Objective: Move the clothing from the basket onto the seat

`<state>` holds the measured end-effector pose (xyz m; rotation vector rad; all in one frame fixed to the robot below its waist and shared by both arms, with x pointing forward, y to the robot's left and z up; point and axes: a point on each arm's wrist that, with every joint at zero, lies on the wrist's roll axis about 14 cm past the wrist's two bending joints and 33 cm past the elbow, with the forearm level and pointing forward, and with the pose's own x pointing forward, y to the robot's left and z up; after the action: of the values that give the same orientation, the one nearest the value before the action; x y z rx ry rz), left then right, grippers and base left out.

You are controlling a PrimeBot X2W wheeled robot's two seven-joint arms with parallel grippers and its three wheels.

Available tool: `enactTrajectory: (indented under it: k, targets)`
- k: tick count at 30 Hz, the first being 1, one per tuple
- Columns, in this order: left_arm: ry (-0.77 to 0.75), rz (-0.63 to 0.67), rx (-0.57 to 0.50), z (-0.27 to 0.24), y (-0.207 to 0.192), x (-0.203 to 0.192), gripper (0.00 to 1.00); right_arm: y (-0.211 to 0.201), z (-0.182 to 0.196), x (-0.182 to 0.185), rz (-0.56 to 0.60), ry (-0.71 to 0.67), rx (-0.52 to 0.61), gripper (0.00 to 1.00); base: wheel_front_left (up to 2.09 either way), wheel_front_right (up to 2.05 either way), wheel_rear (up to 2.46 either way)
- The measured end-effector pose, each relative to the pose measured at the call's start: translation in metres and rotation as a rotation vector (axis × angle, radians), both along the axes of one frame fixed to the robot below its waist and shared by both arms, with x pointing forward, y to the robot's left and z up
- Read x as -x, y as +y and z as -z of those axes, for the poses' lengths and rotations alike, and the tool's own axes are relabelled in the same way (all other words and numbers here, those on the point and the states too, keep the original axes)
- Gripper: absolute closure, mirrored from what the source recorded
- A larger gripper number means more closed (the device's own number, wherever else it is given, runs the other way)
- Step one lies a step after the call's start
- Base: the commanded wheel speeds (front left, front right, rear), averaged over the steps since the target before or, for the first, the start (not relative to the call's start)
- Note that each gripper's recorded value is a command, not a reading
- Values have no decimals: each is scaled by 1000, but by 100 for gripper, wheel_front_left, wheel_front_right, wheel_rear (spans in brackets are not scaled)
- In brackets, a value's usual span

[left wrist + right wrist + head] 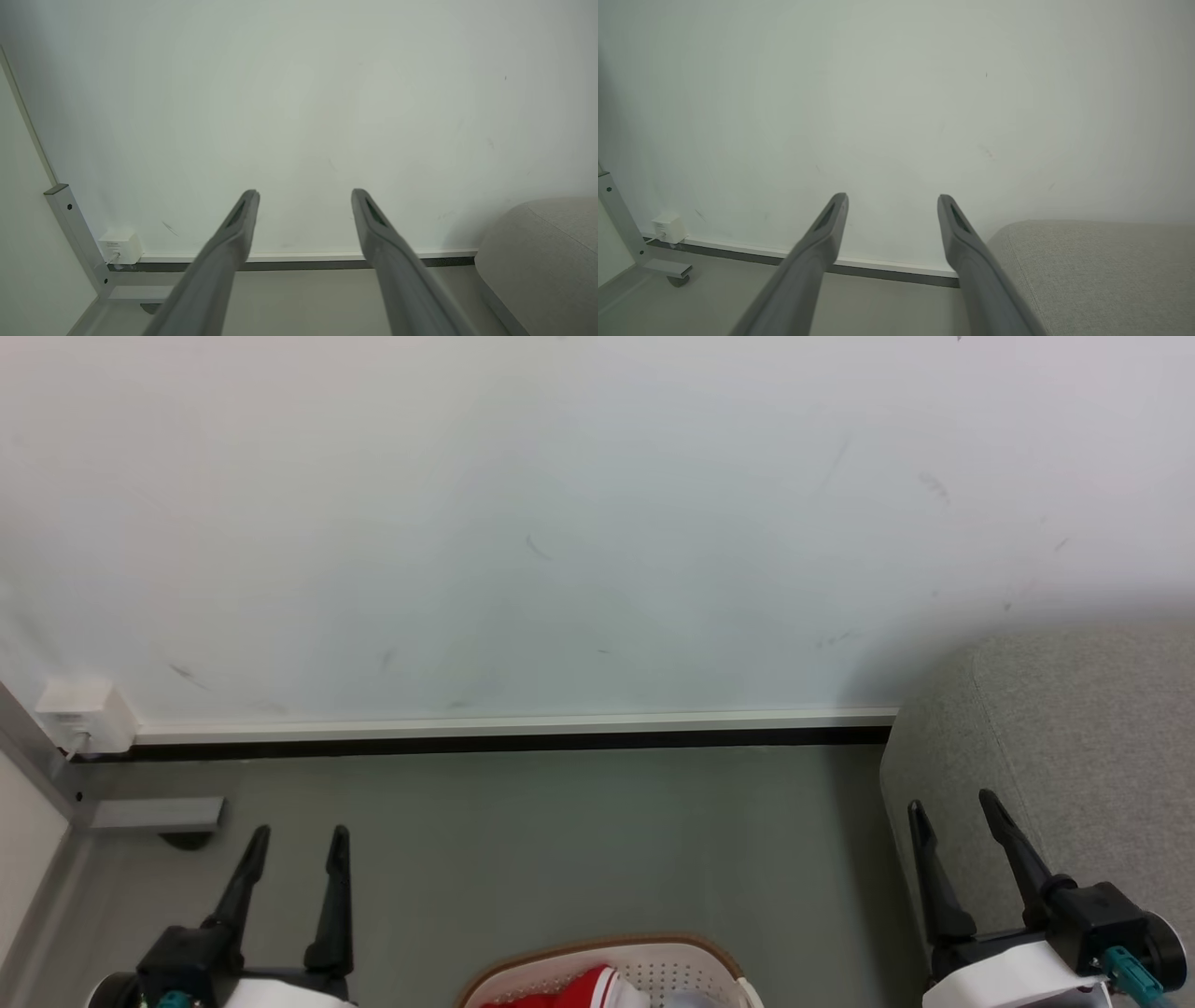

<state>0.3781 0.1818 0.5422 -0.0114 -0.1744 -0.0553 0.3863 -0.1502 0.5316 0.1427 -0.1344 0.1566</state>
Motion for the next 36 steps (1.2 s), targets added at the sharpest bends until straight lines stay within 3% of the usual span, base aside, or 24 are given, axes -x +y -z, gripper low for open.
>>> enactTrajectory:
  k: [12,36]
  targets:
    - [-18,16,-71,-1,-5,0,0,3,-2,-1,-3,-15,63,0,0,0,0]
    - [31,53,6,16,-14,-21,0,-1,-8,-19,7,-28,15,0,0,0,0]
